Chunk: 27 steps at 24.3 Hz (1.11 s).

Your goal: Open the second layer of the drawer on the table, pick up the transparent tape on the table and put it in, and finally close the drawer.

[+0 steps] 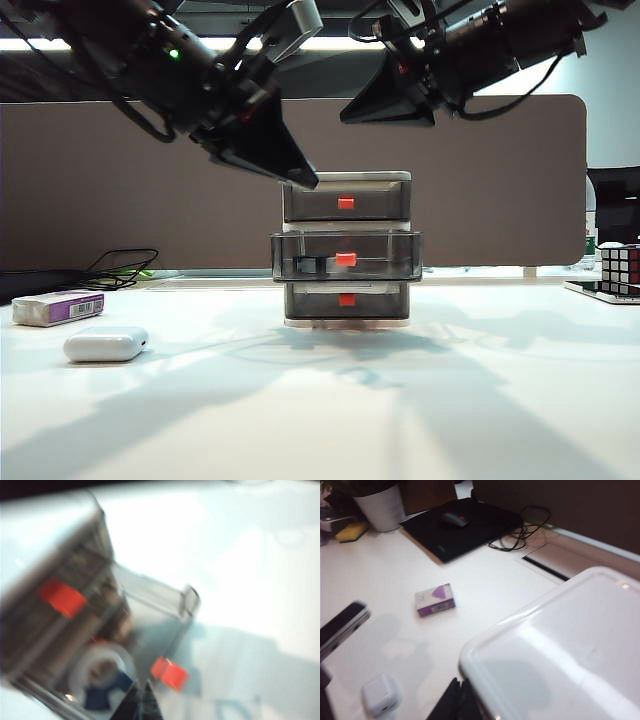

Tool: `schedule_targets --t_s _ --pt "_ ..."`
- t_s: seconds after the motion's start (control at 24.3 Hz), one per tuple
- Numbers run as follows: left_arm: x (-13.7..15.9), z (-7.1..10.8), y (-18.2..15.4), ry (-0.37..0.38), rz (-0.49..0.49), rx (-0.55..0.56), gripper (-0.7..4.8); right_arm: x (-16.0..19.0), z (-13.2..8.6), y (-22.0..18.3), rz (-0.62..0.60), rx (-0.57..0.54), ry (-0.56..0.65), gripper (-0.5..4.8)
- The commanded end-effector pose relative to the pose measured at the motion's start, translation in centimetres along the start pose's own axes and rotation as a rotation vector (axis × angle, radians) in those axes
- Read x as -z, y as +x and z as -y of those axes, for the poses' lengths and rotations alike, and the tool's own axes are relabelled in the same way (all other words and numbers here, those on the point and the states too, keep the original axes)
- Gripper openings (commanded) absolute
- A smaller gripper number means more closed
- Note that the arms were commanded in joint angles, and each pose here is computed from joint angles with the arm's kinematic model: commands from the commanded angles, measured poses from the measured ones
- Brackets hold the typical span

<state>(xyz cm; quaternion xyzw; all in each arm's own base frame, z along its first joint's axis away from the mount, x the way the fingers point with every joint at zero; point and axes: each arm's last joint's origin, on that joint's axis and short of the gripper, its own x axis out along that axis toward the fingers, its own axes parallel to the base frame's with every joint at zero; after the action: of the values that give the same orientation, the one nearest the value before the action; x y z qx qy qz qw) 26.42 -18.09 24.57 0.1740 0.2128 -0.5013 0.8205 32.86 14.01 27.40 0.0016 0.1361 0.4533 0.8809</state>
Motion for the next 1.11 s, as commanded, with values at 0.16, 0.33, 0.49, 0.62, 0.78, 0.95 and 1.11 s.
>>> schedule_targets --t_s 0.16,0.33,0.49,0.62,0.78,0.95,1.11 --pt "0.8 0.5 0.5 -0.021 -0.039 0.134 -0.06 -1.8 1.2 1.4 0.024 0.054 -0.049 -0.05" --pt "1.8 0.3 1.7 -0.041 -0.076 0.149 -0.06 -2.0 2.4 3.2 0.015 0.056 -0.049 -0.05" --pt "3.0 -0.1 3.3 -0.043 -0.112 0.159 -0.06 -2.0 3.1 4.3 -0.006 0.060 -0.044 -0.05" --pt "3.3 -0.4 4.0 -0.039 -0.111 0.132 -0.06 -1.7 3.4 4.7 -0.017 0.071 -0.038 -0.05" --pt "3.5 -0.8 4.9 -0.027 -0.081 0.100 -0.06 -0.9 3.7 5.2 -0.039 0.073 -0.026 -0.05" --pt "3.3 -1.1 5.1 -0.018 -0.061 0.041 -0.06 0.1 4.1 5.8 -0.074 0.096 -0.008 -0.05" --pt "2.9 -1.5 5.2 0.002 -0.041 -0.036 -0.06 1.1 4.4 6.2 -0.121 0.112 0.017 -0.05"
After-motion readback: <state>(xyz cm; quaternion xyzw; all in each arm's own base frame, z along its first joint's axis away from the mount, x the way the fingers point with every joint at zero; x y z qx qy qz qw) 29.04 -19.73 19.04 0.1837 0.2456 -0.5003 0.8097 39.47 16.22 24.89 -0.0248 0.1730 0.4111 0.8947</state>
